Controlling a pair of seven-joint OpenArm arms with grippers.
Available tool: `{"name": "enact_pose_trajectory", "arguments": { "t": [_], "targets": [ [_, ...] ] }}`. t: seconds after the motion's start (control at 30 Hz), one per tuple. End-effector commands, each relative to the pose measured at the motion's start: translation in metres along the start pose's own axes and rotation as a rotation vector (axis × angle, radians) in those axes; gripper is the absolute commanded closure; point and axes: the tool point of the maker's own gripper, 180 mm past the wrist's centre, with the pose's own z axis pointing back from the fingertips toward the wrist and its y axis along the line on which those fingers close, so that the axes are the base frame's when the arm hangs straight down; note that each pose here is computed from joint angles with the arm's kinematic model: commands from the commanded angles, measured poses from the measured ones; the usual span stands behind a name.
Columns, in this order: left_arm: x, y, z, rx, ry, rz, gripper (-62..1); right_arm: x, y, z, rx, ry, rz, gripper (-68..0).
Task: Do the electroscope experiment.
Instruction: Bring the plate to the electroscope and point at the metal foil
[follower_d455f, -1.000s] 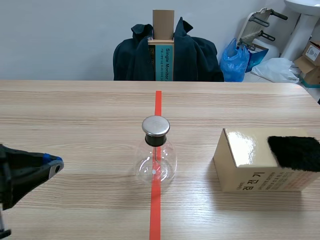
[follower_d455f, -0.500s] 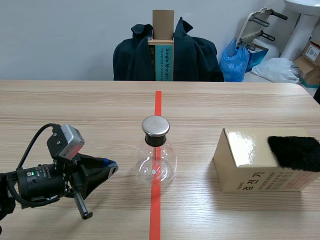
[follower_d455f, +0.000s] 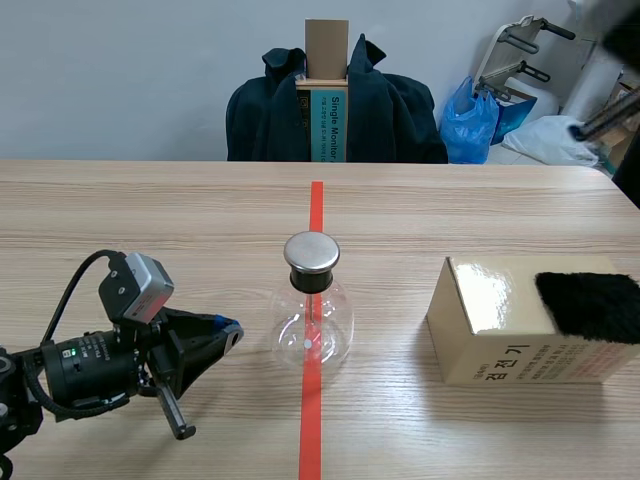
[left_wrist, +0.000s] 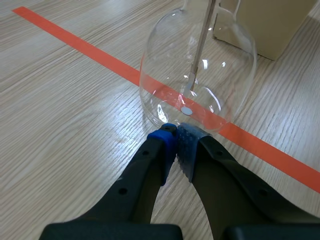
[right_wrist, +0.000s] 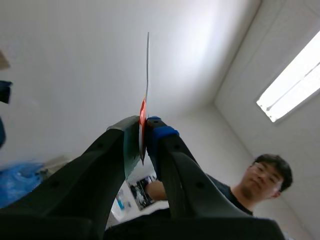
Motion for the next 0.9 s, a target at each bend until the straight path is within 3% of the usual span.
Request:
{"name": "enact_pose_trajectory", "arguments": {
  "t": [0.0,0.13,0.23,0.47,0.67,0.87],
  "targets": [
    [0.012,0.003,-0.002,0.003,-0.036,-0.009,-2.7,0.001,0.011,-0.001,0.023,-0.009,0.010,-0.8],
    [0.012,0.004,-0.002,0.003,-0.036,-0.009,-2.7,0.019,0.058,0.005,0.138,-0.054,-0.005,-0.8],
    [0.012,0.003,-0.002,0.003,-0.037,-0.008,-2.7,0.028,0.086,0.013,0.184,-0.076,-0.006,-0.8],
    [0.013,0.002,-0.006,0.016,-0.043,-0.014,-2.7,0.029,0.146,0.041,0.319,-0.084,0.014,-0.8],
    [0.010,-0.004,-0.011,0.001,-0.031,-0.037,-2.7,0.022,0.176,0.063,0.388,-0.088,0.037,-0.8],
    [0.010,-0.004,-0.011,0.005,-0.031,-0.038,-2.7,0.017,0.190,0.073,0.420,-0.095,0.061,-0.8]
  ]
}}
